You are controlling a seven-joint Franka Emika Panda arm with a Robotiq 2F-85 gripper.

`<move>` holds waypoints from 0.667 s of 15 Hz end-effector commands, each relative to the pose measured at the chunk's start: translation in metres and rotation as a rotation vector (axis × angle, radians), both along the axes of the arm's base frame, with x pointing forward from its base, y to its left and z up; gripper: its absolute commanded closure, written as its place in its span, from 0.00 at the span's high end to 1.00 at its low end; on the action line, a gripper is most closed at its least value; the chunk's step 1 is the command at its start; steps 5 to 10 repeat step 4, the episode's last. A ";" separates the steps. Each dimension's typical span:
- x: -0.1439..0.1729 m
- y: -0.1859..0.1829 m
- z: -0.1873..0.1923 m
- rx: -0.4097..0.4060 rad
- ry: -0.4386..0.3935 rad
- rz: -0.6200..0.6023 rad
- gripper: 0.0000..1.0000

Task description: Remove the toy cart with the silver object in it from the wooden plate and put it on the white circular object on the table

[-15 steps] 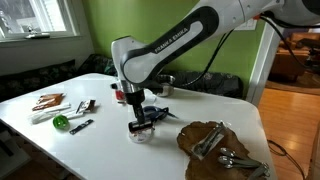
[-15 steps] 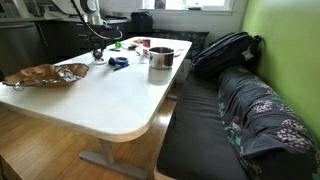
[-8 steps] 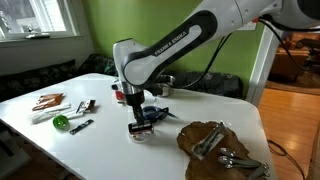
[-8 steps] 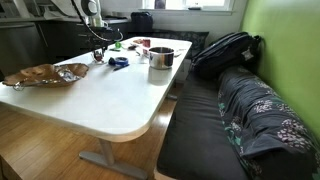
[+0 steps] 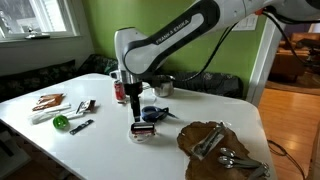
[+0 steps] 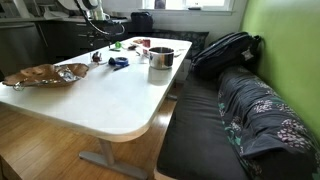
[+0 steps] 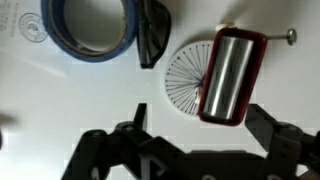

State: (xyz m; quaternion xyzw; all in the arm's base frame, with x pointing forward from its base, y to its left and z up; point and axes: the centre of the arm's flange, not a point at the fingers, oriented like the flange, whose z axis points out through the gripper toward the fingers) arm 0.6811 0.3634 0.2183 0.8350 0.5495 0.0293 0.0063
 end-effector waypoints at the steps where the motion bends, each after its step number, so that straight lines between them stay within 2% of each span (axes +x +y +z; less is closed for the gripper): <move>1: -0.029 -0.013 0.040 0.024 -0.142 -0.031 1.00; 3: -0.037 -0.009 0.058 0.037 -0.215 0.032 1.00; 4: 0.000 0.003 0.046 0.054 -0.172 0.005 1.00; 10: 0.000 0.003 0.046 0.054 -0.172 0.005 1.00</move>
